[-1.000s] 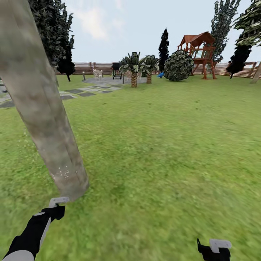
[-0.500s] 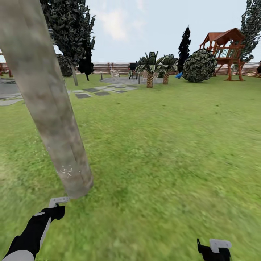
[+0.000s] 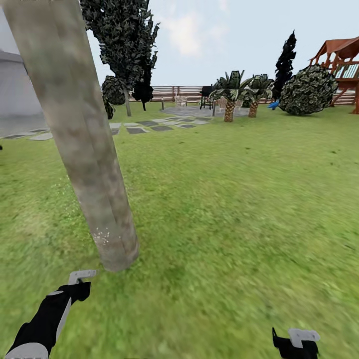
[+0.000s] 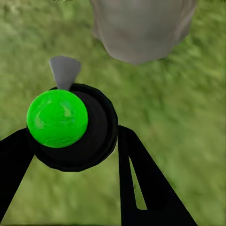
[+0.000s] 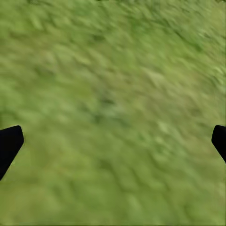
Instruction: In the garden, pick up the pesticide atomizer on the floor and spray pesticide onto both trees until each tree trunk is fully covered.
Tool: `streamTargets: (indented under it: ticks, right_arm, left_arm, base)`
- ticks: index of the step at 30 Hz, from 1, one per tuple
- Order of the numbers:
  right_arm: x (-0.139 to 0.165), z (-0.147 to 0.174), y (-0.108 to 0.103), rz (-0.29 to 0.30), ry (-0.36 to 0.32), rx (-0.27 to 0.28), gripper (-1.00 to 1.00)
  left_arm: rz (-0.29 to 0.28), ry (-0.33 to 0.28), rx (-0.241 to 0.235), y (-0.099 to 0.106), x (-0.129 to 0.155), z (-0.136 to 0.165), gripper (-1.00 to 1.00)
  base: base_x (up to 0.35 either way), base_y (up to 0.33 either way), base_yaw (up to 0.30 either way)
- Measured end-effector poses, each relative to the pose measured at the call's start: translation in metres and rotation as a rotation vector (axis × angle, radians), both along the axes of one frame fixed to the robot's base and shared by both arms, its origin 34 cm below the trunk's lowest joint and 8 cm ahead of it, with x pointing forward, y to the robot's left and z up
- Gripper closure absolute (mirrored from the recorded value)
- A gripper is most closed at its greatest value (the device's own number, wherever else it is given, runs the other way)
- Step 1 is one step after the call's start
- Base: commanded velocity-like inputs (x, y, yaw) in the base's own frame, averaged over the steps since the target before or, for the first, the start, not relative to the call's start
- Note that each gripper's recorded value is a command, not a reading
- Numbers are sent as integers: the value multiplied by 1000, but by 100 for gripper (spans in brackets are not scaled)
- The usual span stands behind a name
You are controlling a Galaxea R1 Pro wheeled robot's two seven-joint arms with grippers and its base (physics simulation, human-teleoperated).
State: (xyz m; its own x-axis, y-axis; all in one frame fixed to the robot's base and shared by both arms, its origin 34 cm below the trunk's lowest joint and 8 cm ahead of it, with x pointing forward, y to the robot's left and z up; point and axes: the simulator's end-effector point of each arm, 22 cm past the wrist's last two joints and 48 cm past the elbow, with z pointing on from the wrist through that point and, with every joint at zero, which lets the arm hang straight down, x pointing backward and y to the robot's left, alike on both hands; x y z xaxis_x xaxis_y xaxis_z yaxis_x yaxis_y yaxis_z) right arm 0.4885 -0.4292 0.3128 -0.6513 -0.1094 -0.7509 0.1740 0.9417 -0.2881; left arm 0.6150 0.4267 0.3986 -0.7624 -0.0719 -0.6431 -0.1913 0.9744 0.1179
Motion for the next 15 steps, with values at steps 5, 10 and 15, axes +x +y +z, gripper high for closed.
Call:
streamTargets:
  ticks: [5,10,15]
  right_arm:
    - [0,0,-1,0,-1,-1,-100]
    - [0,0,-1,0,1,-2,-100]
    - [0,0,-2,0,1,-3,-100]
  left_arm:
    - [14,69,-27,-3,9,14,100]
    - [-120,48,11,-45,71,68,100]
    - [-245,41,-70,-66,95,95,100]
  base:
    - [1,-1,156]
    - [0,0,11]
    - [0,0,0]
